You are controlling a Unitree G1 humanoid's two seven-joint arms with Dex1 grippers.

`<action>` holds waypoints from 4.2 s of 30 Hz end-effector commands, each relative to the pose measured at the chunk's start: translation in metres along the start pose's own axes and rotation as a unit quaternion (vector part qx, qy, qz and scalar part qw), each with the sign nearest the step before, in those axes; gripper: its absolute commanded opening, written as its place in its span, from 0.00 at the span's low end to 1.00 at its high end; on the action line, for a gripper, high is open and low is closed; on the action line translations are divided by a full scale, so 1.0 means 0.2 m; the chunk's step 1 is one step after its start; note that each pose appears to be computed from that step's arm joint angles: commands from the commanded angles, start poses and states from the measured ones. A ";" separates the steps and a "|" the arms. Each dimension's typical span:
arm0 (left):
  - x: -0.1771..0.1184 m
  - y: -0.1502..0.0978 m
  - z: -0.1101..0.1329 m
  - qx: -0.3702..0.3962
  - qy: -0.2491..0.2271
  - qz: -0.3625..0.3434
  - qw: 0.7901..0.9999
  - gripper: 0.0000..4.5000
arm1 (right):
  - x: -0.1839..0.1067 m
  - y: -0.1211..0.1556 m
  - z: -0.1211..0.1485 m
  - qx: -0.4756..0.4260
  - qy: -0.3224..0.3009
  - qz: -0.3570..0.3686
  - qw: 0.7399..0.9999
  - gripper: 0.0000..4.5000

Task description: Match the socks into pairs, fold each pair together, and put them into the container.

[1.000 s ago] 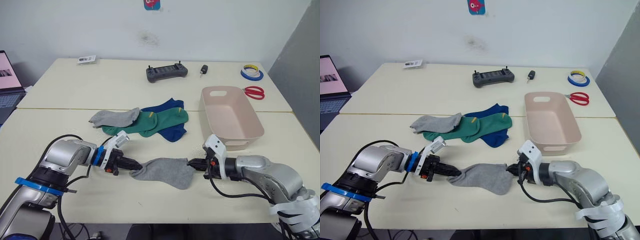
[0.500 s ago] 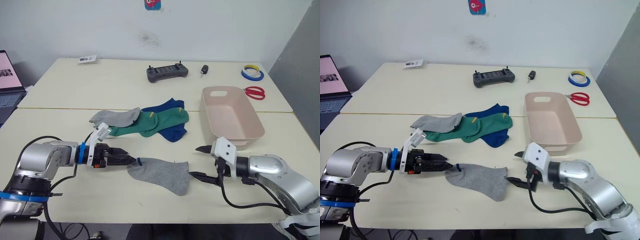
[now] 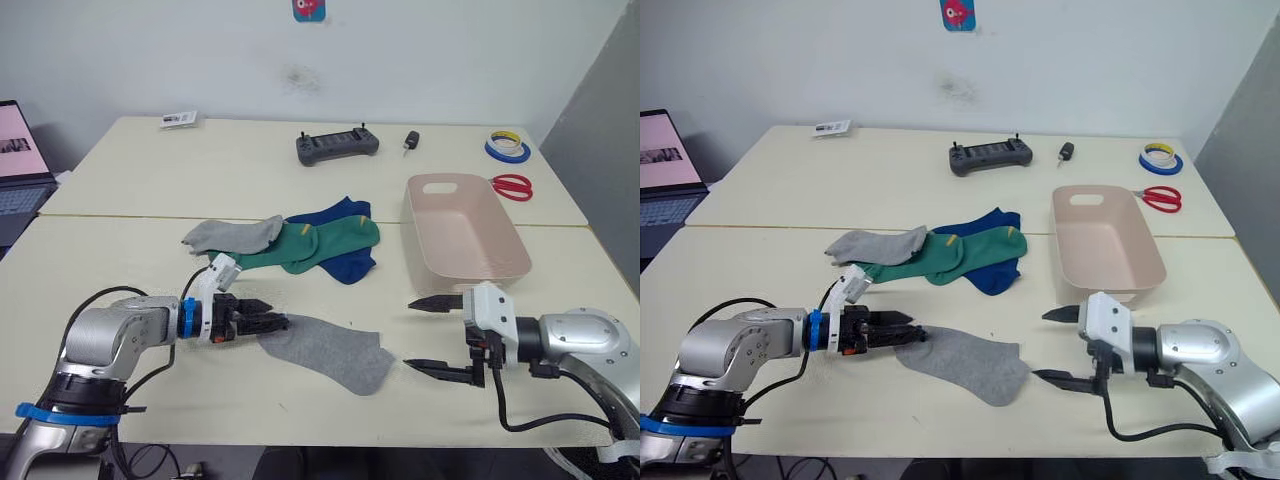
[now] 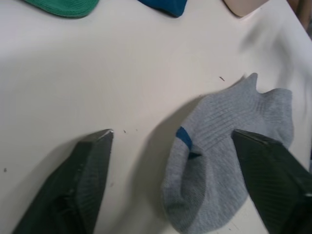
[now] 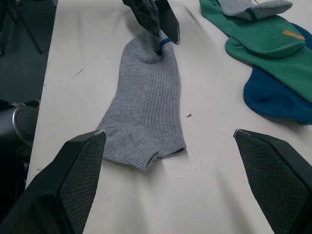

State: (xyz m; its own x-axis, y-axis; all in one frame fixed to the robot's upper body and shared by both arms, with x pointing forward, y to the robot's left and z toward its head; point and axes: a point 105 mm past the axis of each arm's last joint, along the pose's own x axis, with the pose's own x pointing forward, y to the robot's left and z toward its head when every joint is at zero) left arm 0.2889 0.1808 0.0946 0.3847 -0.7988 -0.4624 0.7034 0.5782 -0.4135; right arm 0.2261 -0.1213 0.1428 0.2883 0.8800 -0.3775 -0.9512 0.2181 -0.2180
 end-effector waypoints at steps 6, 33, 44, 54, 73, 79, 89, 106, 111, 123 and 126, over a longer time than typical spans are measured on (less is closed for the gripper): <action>0.02 -0.01 -0.02 0.015 0.012 -0.015 1.000 0.23 | 0.01 0.01 0.10 -0.024 -0.027 0.000 0.999 1.00; -0.29 0.01 -0.21 -0.046 0.004 0.052 0.998 0.00 | 0.20 -0.01 0.01 -0.051 0.020 -0.042 0.998 1.00; -0.25 0.01 -0.20 -0.036 0.006 0.045 0.998 0.00 | 0.41 0.08 -0.07 0.162 -0.005 -0.039 0.986 1.00; -0.24 0.01 -0.20 -0.033 0.005 0.043 0.999 0.00 | 0.48 0.08 -0.09 0.158 0.001 -0.025 0.987 0.38; -0.24 -0.02 -0.26 0.036 0.032 0.030 0.998 0.00 | 0.32 0.18 -0.09 0.125 0.024 0.010 0.992 0.01; -0.21 0.00 -0.20 0.052 0.000 0.032 0.998 0.00 | 0.32 0.13 -0.08 0.123 0.021 -0.008 0.992 0.01; -0.17 0.02 -0.13 0.070 -0.007 0.041 0.997 0.00 | 0.31 0.04 -0.09 0.113 0.029 -0.033 0.993 0.01; -0.20 0.08 -0.17 0.105 -0.025 0.078 0.991 0.40 | 0.29 -0.01 -0.12 0.110 0.046 -0.061 0.991 0.64; -0.33 0.10 -0.16 0.078 -0.061 0.122 0.988 0.72 | 0.24 -0.07 -0.03 0.062 0.027 -0.080 0.995 1.00; -0.56 0.28 -0.01 -0.070 -0.274 0.268 0.921 0.99 | 0.26 -0.20 0.29 -0.015 -0.062 -0.097 0.993 1.00; -0.50 0.31 0.02 -0.134 -0.310 0.272 0.901 0.99 | 0.28 -0.22 0.34 -0.030 -0.068 -0.094 0.993 1.00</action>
State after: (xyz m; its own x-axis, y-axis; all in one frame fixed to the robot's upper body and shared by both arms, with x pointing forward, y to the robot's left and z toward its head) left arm 0.2951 0.2932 0.1135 0.9320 -0.3163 -0.1772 0.2131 0.8733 -0.4381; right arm 0.2762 -0.0533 0.1843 0.4316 0.8743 -0.2220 -0.8827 0.3586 -0.3037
